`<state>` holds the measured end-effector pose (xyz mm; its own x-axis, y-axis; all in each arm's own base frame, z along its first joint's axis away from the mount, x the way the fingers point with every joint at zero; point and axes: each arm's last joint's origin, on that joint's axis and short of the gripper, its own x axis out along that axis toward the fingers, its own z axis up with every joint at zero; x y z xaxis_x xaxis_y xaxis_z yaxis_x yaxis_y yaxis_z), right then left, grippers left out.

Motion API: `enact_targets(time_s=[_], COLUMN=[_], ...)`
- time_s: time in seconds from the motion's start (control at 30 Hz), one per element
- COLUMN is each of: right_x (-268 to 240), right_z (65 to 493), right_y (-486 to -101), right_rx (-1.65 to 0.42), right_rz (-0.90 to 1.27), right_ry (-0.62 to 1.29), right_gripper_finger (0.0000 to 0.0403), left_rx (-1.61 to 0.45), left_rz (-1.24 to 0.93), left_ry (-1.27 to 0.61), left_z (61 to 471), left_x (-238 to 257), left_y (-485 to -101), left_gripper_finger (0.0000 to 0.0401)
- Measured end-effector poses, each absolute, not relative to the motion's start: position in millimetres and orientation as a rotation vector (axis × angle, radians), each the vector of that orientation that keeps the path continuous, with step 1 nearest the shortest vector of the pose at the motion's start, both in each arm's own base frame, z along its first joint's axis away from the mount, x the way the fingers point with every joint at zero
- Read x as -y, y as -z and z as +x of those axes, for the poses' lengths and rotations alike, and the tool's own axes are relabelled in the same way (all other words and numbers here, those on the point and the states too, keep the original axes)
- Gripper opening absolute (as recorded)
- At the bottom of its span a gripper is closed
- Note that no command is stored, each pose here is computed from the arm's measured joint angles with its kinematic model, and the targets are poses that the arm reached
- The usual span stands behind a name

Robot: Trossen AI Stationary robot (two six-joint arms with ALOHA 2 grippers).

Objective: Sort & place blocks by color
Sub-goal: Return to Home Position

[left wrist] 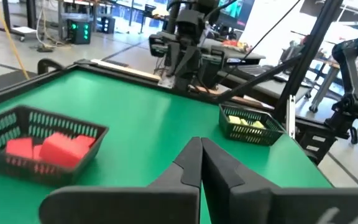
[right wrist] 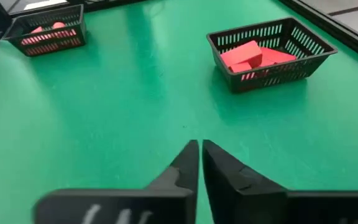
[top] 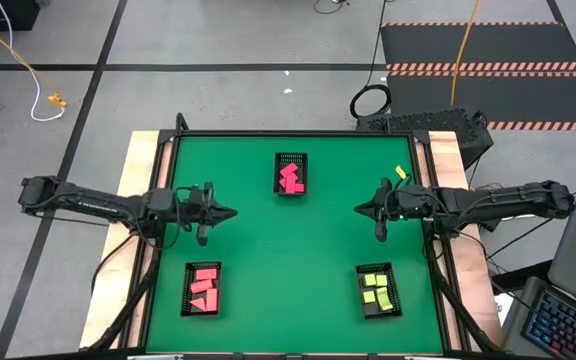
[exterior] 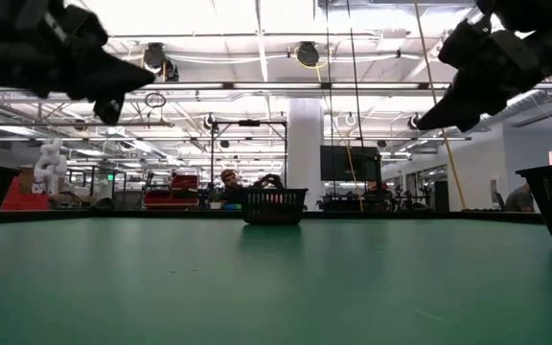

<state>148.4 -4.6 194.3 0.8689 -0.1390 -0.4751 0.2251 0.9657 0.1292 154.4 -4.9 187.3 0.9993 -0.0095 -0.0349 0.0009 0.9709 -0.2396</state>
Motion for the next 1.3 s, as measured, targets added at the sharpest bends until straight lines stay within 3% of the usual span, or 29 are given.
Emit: enact_targets(time_s=[0.17,0.33,0.53,1.0,1.3], right_x=[4,4,0,0,0], right_z=[142,136,130,108,101], right_y=[-181,-168,-161,-162,-165], right_rx=[-0.501,-0.506,-0.339,-0.096,-0.043], right_rz=[0.207,0.213,0.169,0.161,0.16], right_ry=[0.193,0.175,0.03,0.01,0.008], right_gripper_finger=[0.001,0.0002,0.0001,0.0,0.0], left_rx=[-0.02,-0.028,-0.039,-0.103,-0.083], left_rz=[-0.258,-0.243,-0.218,-0.247,-0.264], left_ry=[0.012,0.031,0.069,0.056,0.036], left_z=[137,133,129,112,103], left_x=[4,5,6,5,4], left_y=[-164,-165,-165,-160,-161], left_gripper_finger=[0.0002,0.0001,0.0001,0.0001,0.0002])
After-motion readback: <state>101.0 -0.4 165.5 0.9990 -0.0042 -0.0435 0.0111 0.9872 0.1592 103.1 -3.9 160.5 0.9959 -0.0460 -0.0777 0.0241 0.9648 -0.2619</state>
